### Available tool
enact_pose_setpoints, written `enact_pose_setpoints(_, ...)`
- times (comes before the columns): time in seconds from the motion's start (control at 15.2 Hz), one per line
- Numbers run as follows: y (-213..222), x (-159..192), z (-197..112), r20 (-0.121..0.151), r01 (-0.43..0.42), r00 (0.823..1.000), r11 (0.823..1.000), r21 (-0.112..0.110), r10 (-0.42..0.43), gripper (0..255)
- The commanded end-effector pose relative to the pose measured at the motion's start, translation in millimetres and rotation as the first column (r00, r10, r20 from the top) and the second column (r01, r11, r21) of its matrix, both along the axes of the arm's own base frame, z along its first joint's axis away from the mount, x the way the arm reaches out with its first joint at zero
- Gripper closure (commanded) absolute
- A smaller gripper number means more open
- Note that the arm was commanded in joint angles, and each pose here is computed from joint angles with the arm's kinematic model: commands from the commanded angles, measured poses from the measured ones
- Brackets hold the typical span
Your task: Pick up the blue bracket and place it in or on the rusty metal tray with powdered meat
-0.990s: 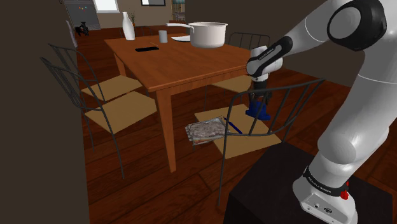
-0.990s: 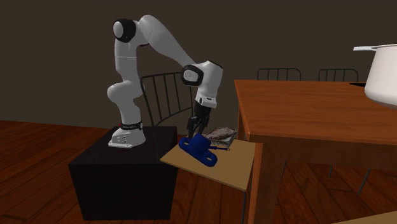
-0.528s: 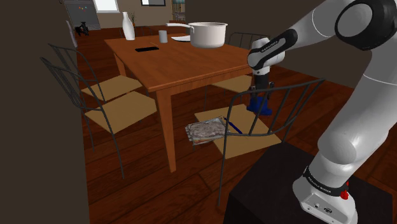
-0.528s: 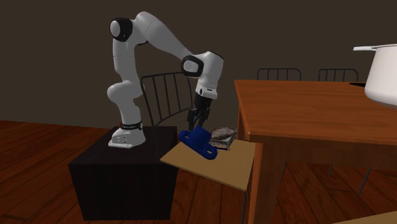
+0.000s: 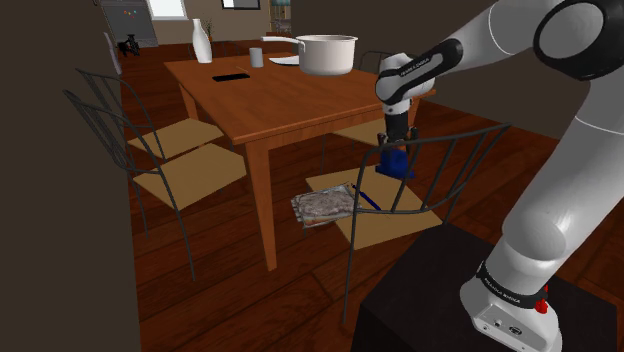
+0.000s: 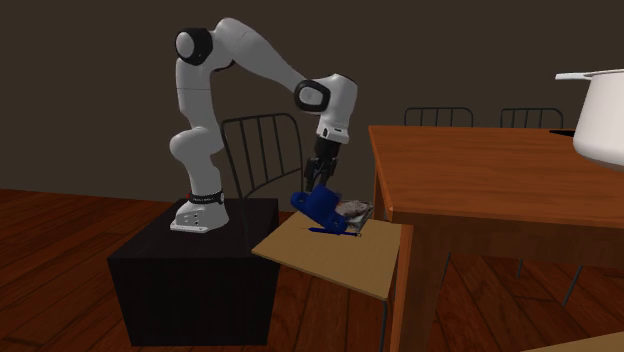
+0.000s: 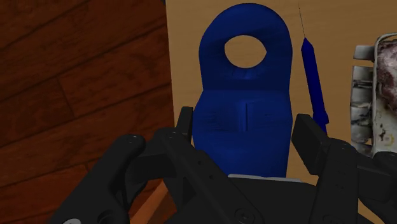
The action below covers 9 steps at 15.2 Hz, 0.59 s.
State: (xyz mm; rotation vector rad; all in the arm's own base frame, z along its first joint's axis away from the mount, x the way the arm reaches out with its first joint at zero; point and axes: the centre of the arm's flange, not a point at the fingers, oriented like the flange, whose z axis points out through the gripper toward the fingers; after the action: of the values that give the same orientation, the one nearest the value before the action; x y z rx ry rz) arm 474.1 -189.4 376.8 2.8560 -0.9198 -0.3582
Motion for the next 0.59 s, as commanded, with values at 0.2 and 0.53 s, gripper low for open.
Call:
enact_pose_setpoints(0.2, 58, 27, 11, 0.0, 0.001, 1.0, 1.0, 0.0, -0.001, 255)
enact_pose_setpoints(0.53, 117, 54, 18, 0.0, 0.001, 1.0, 1.0, 0.0, -0.001, 255)
